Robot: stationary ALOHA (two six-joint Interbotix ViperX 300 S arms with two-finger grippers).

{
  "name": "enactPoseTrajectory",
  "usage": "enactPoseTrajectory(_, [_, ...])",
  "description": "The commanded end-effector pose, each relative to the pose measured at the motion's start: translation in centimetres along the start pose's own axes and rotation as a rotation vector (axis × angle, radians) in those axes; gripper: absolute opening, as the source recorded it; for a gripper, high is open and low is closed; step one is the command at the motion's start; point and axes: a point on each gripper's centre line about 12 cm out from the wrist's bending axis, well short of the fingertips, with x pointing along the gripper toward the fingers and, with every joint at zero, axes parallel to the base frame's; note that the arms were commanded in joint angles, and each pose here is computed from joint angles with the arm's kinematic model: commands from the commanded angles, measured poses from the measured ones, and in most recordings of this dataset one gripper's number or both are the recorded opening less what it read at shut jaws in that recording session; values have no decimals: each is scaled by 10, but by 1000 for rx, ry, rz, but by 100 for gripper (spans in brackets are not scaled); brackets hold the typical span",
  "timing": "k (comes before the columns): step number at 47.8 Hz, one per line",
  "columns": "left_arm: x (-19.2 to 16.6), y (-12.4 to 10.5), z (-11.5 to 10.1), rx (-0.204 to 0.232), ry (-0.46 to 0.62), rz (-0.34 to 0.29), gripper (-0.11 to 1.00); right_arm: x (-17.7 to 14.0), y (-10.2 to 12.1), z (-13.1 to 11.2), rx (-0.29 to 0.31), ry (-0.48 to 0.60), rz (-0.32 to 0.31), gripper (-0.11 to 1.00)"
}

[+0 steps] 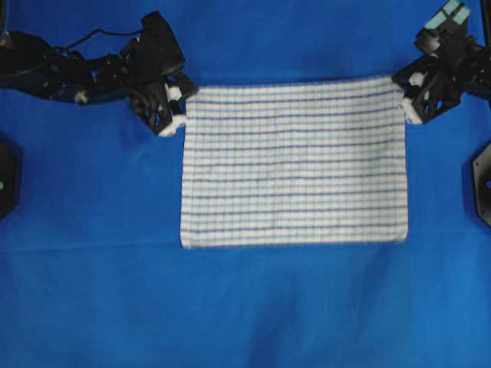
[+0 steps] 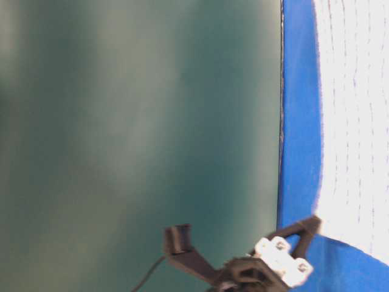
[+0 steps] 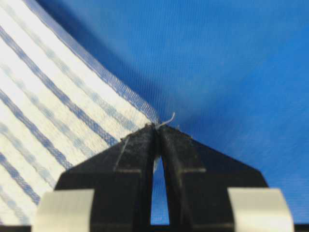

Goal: Fold the blue towel.
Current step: 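Lift the top corners and fold them down toward the bottom edge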

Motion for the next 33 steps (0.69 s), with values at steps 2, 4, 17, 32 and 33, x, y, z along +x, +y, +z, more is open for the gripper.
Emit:
enactPoseTrajectory(2, [-14,2,26,8,-57,2,3,-14,0,13,4,-58,-2,5])
enactPoseTrajectory(4, [-18,2,29,10,-61,2,3,-18,0,15,3,-68,-2,5])
enactPoseTrajectory(17, [-27,-13,33,31,-61,-29,3,-37,4,12,5,-81,10,5])
enactPoseTrajectory(32, [-44,-55,31,103,-16,-123,3,-56,37,-1,-29,-40,130,5])
enactPoseTrajectory(33, [-46,-59,31,110,-13,-131,3,-59,40,-2,-34,-40,141,5])
